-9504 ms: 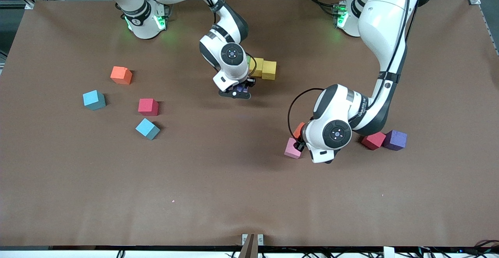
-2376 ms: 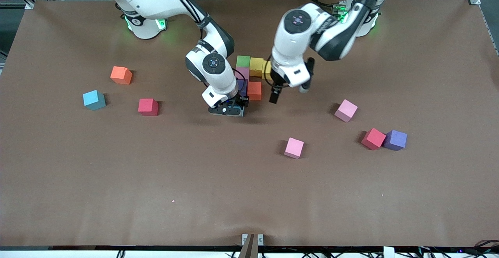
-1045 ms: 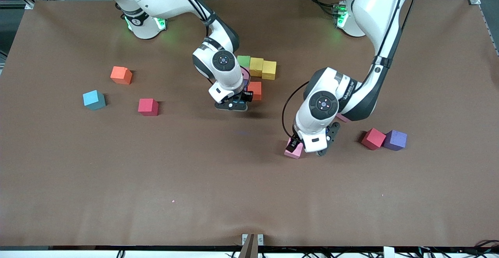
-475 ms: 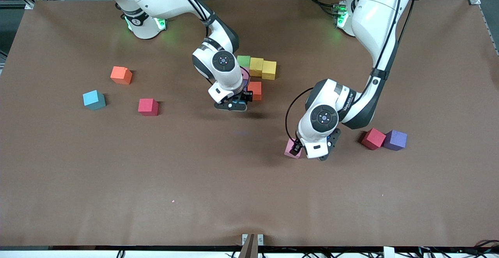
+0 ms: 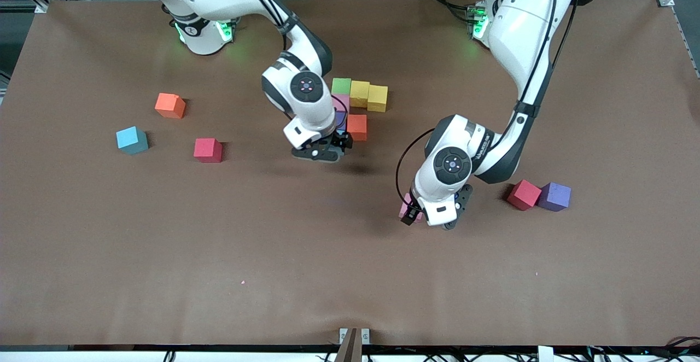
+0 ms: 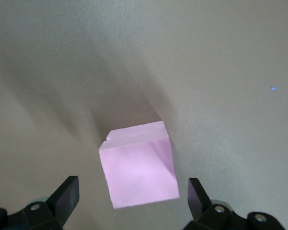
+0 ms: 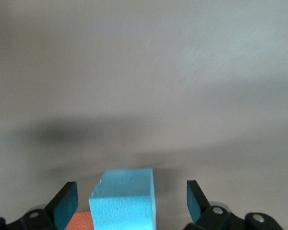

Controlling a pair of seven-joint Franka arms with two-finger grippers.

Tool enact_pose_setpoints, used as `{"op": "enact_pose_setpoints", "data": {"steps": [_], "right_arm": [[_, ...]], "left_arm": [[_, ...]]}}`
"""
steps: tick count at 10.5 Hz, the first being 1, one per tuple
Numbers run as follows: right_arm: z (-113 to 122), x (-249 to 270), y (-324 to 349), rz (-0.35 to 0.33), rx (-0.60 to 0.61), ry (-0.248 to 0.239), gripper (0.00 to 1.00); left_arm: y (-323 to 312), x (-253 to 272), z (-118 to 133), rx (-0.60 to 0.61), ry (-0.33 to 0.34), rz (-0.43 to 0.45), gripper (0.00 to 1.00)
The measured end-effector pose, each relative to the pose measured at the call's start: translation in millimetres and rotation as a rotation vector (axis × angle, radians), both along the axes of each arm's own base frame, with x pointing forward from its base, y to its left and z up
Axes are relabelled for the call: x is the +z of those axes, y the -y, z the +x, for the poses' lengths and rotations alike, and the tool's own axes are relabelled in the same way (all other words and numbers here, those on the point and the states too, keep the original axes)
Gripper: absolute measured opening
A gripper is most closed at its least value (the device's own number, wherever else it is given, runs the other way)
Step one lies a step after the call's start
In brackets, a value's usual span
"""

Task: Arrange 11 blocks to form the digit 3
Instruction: 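Grasp the pink cube with the left gripper while the right gripper withdraws, then grasp the red cube with the right gripper while the left gripper carries pink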

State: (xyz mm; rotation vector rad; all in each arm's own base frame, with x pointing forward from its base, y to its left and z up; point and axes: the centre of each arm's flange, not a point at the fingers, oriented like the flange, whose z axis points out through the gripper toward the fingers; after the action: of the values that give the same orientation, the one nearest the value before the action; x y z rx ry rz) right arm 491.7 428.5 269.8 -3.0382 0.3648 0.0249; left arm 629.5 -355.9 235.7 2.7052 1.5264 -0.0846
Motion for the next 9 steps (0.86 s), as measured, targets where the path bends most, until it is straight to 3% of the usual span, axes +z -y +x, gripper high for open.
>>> {"op": "enact_pose_setpoints", "data": {"steps": [1,2,5,7,9], "right_arm": [[20,31,23,0.045,-0.036,-0.011,1.0],[37,57,55,0.053,0.008,-0.031,1.0],[78,88,188,0.034,0.274,-0.087,1.0],[84,61,254,0.035,0.4,-0.12,1.0],[77,31,294,0.034,0.41,-0.125,1.0]], "left_arm": [[1,-6,0,0.0,-0.003,0.0,1.0],[1,-8,0,0.0,-0.003,0.0,1.0],[1,-12,-1,-0.001,-0.007,0.002,1.0],[1,-18,-1,0.0,-0.007,0.001,1.0],[1,-23,-1,0.0,-0.011,0.002,1.0]]}}
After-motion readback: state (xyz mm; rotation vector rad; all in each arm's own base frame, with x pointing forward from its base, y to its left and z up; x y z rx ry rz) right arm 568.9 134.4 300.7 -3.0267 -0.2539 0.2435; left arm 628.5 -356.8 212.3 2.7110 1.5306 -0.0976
